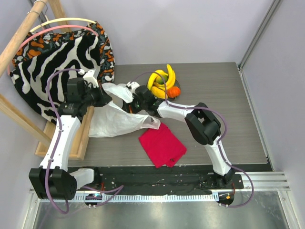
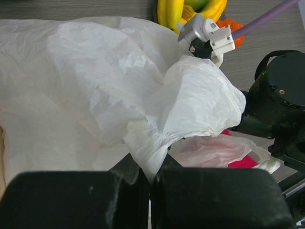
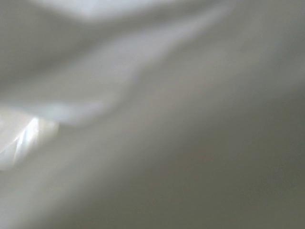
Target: Place the fruits into the plastic bag
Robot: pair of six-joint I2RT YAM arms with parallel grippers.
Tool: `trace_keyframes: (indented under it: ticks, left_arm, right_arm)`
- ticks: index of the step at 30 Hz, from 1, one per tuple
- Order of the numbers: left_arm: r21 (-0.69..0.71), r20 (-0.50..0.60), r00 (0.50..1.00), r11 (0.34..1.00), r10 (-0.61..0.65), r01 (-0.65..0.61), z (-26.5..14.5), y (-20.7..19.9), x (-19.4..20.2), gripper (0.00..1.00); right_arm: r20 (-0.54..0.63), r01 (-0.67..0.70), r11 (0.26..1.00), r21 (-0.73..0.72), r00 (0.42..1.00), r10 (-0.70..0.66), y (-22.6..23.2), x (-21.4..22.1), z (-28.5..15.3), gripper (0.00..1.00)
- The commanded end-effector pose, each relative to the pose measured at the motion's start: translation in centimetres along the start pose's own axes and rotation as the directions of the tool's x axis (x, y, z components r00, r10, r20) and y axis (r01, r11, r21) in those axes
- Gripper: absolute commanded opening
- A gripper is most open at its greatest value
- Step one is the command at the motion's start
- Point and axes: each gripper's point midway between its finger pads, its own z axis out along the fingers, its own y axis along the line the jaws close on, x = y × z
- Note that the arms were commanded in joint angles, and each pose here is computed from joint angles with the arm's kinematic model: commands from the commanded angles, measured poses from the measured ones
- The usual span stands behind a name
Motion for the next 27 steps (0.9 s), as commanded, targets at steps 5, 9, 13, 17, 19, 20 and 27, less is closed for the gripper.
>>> trace_keyframes:
  ticks: [5,9,13,17,19,20,27]
  left_arm:
    - [-0.011,0.031,0.999,1.000,-0.012,0.012,0.6,0.3,-0.7,0.00]
    - [-0.015,0.026,1.000,1.000,-0.017,0.017,0.7,0.4,-0.6,0.00]
    - [-0.016,0.023,1.000,1.000,-0.021,0.022,0.8,0.5,-0.5,0.00]
    - [-0.019,0.024,1.000,1.000,-0.020,0.020,0.8,0.5,-0.5,0.00]
    - [-0.019,0.025,0.999,1.000,-0.020,0.020,0.8,0.5,-0.5,0.00]
    - [-0.020,0.028,0.999,1.000,-0.019,0.019,0.7,0.5,-0.6,0.00]
    - [-0.038,0.028,0.999,0.999,-0.020,0.022,0.8,0.8,-0.6,0.00]
  right_arm:
    - [0.031,-0.019,1.000,0.020,0.999,0.019,-0.2,-1.1,0.1,0.66]
    - [0.069,-0.008,1.000,-0.005,0.998,0.008,0.5,-1.9,-0.7,0.82]
    - [0.080,0.003,1.000,-0.017,0.997,-0.002,0.9,-2.3,-1.2,0.90]
    - [0.078,0.002,1.000,-0.022,0.997,0.000,1.0,-2.3,-1.4,0.95]
    - [0.105,0.001,0.999,-0.036,0.994,0.003,1.5,-3.2,-2.0,0.95]
    - [0.107,0.000,0.999,-0.043,0.994,0.004,1.7,-3.0,-2.4,0.95]
    - [0.239,0.025,0.999,-0.047,0.971,-0.013,2.9,-6.3,-6.8,0.94]
